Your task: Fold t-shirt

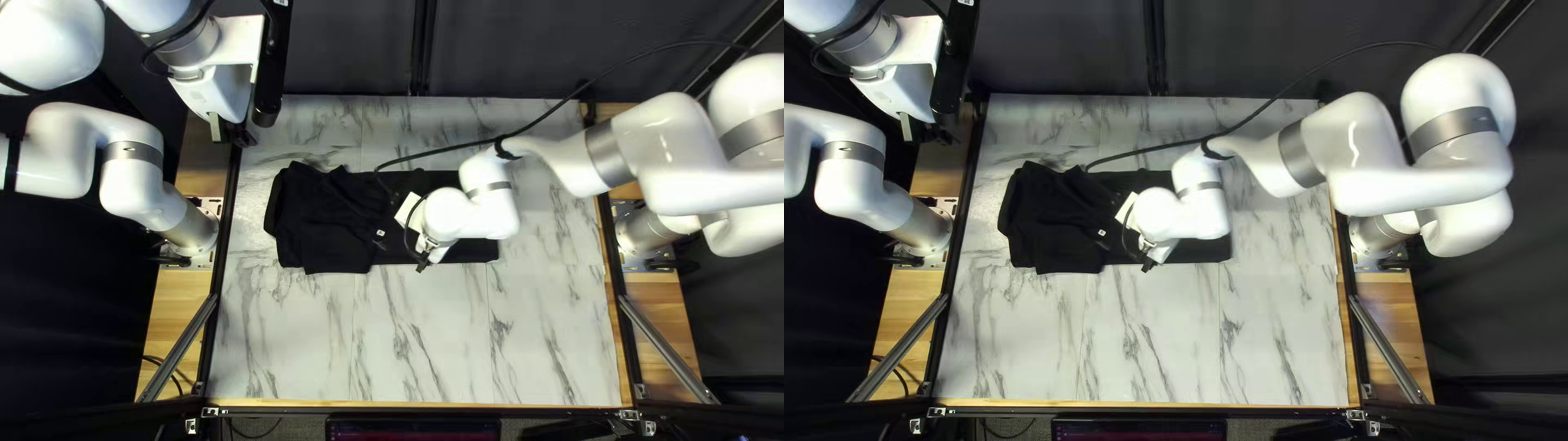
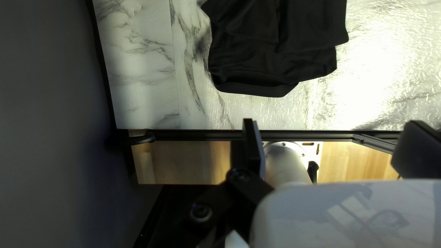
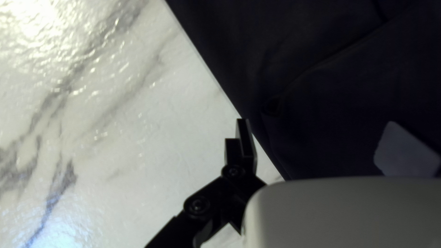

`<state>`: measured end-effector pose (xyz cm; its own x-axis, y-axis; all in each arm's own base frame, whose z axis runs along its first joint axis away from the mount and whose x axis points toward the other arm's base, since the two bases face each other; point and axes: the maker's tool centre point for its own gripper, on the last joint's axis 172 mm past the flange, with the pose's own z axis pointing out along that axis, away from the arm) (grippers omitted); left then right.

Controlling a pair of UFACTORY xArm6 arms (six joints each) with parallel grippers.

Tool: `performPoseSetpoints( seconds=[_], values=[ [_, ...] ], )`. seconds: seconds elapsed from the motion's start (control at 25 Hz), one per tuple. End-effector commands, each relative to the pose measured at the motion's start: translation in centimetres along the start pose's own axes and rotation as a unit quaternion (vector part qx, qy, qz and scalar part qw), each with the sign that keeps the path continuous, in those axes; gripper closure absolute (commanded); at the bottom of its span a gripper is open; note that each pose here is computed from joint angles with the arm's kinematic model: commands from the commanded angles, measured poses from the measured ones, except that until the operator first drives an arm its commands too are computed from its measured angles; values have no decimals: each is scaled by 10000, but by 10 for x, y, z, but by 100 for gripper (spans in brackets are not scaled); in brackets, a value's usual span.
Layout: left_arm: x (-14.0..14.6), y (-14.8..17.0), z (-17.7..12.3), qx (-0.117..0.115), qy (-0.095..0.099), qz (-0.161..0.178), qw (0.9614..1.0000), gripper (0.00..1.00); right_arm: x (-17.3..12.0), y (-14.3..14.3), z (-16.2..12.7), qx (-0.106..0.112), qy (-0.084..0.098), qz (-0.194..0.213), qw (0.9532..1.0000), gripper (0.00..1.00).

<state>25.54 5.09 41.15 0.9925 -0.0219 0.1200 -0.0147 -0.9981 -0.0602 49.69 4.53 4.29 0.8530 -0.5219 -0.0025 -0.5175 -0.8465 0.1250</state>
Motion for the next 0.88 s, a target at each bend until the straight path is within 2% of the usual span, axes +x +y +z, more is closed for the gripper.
performPoseSetpoints(
  seconds=[0.04, 0.08, 0.12, 0.16, 0.2, 0.6, 0.88],
  values=[
    [0, 0, 0, 0, 0, 0, 10000, 0, 5, -1, 5, -50, -131, 166, 9998, 21],
    [0, 0, 0, 0, 0, 0, 10000, 0, 6, -2, 6, -65, -152, 188, 9997, 42],
    [0, 0, 0, 0, 0, 0, 10000, 0, 7, -3, 8, -84, -172, 204, 9996, 68],
    [0, 0, 0, 0, 0, 0, 10000, 0, 7, -4, 9, -100, -184, 215, 9995, 77],
    [0, 0, 0, 0, 0, 0, 10000, 0, 7, -4, 11, -120, -206, 228, 9995, 99],
    [0, 0, 0, 0, 0, 0, 10000, 0, 5, -11, 11, -162, -271, 239, 9992, 100],
    [0, 0, 0, 0, 0, 0, 10000, 0, 20, -15, -32, -168, -43, 277, 9995, 100]
  ],
)
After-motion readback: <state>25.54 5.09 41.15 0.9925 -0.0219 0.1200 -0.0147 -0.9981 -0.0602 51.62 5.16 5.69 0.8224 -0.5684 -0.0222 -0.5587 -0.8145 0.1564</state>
